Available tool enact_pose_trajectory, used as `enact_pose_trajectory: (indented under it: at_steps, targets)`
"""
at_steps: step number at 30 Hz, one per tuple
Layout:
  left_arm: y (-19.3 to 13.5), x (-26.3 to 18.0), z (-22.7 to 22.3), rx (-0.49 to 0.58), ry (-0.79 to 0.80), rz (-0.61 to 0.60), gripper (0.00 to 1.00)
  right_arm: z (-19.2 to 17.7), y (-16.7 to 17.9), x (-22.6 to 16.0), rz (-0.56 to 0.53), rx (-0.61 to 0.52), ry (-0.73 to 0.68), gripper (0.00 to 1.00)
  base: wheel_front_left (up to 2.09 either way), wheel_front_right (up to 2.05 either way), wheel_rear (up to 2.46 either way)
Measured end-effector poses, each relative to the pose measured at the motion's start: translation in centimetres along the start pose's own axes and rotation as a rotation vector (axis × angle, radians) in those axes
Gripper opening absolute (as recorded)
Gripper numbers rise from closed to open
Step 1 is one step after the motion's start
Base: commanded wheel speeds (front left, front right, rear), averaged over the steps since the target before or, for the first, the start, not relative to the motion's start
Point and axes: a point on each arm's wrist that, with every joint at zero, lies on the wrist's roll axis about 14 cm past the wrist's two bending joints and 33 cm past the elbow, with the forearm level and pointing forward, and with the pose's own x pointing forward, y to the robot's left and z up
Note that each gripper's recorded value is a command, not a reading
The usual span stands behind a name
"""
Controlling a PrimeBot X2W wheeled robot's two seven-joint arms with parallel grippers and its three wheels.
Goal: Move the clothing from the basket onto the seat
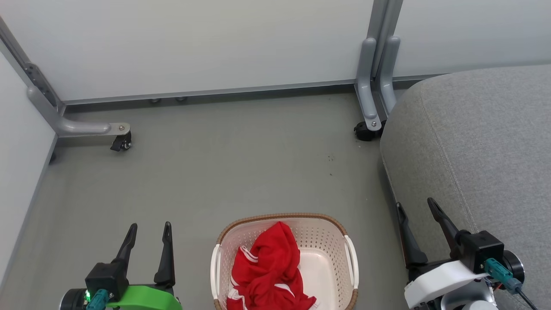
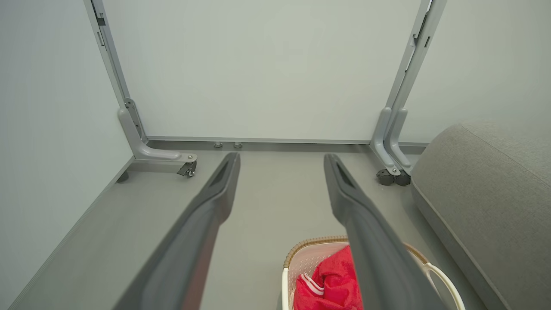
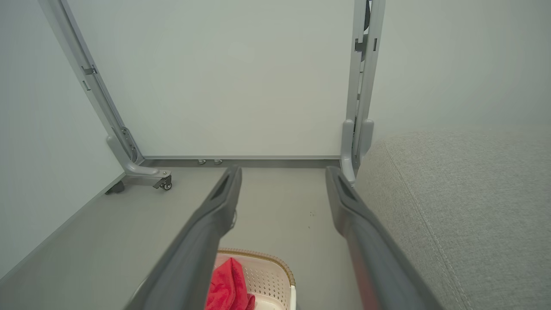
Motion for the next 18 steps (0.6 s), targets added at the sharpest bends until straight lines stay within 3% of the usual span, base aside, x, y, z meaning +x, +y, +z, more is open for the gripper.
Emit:
enact_pose_trajectory:
  at_steps: [18]
  targets:
    - [0.25,-0.13,-0.84,0.014,0.025,0.006,1.00,-0.35,0.12,0.05,0.003,0.005,0.003,1.00,0.00,0.00,0.00]
